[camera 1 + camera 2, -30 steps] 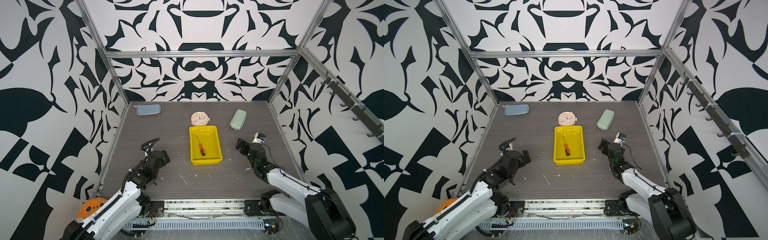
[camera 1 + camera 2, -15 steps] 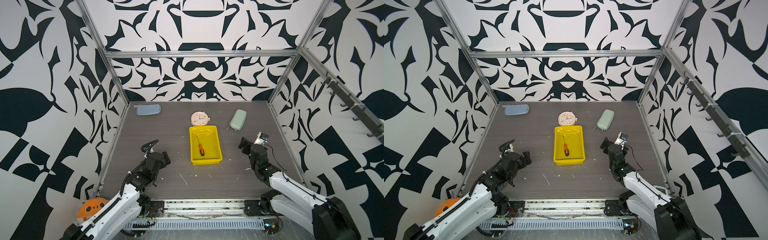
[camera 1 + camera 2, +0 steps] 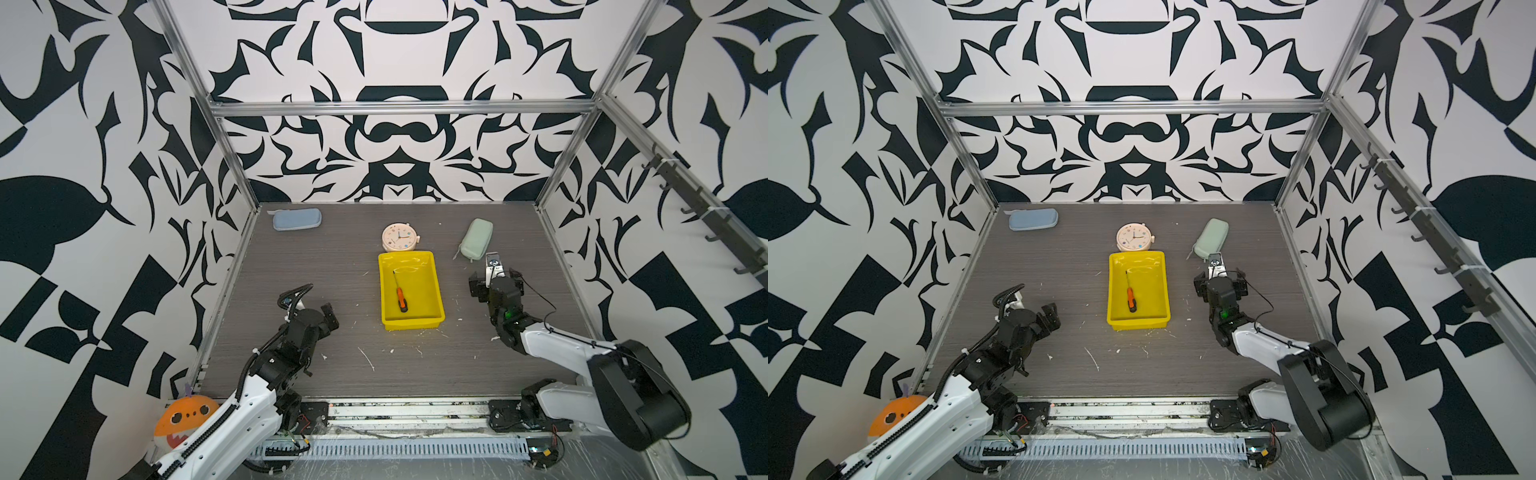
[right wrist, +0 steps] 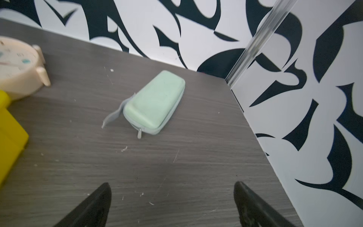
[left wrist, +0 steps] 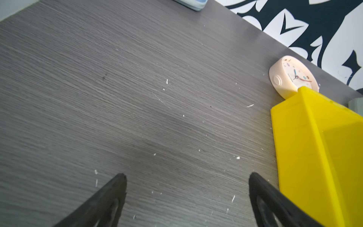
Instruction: Put the screwdriver in the bin
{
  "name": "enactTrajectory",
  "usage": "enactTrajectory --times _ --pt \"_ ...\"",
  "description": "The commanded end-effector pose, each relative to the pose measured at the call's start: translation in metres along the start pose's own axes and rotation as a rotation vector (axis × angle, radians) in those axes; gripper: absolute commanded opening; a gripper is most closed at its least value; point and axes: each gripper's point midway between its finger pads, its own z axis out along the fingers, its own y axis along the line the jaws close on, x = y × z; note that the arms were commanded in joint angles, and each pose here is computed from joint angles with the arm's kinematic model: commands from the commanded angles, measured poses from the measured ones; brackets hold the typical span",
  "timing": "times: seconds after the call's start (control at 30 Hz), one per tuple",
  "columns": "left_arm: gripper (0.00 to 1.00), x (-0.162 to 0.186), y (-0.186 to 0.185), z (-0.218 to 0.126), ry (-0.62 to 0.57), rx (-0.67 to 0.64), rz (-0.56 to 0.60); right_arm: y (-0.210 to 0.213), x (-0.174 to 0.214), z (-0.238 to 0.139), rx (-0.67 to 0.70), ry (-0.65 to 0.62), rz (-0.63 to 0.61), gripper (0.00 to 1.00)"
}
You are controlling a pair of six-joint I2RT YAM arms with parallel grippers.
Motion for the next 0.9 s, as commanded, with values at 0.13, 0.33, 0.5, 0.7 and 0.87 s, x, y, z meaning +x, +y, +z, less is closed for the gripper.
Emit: enactTrajectory --times 0.13,0.33,0.5,0.7,0.87 --pt "1.0 -0.003 0.008 0.001 -0.033 -0.033 -0.026 -0.004 -0.004 0.026 0.041 -0.035 0.014 0.99" --pt "0.99 -0.003 0.009 0.003 -0.043 -0.039 -0.024 -0.013 0.003 0.034 0.068 -0.026 0.045 0.99" --pt "1.0 -0.002 0.008 0.005 -0.029 -0.05 -0.02 -0.017 0.006 0.042 0.068 0.013 0.066 0.94" --pt "0.99 0.005 0.004 0.009 0.026 -0.057 0.004 -0.028 0.012 0.044 0.065 0.011 0.139 0.95" --pt "0.99 0.008 0.005 0.011 0.05 -0.08 0.004 -0.047 0.031 0.041 0.107 -0.02 0.234 0.99"
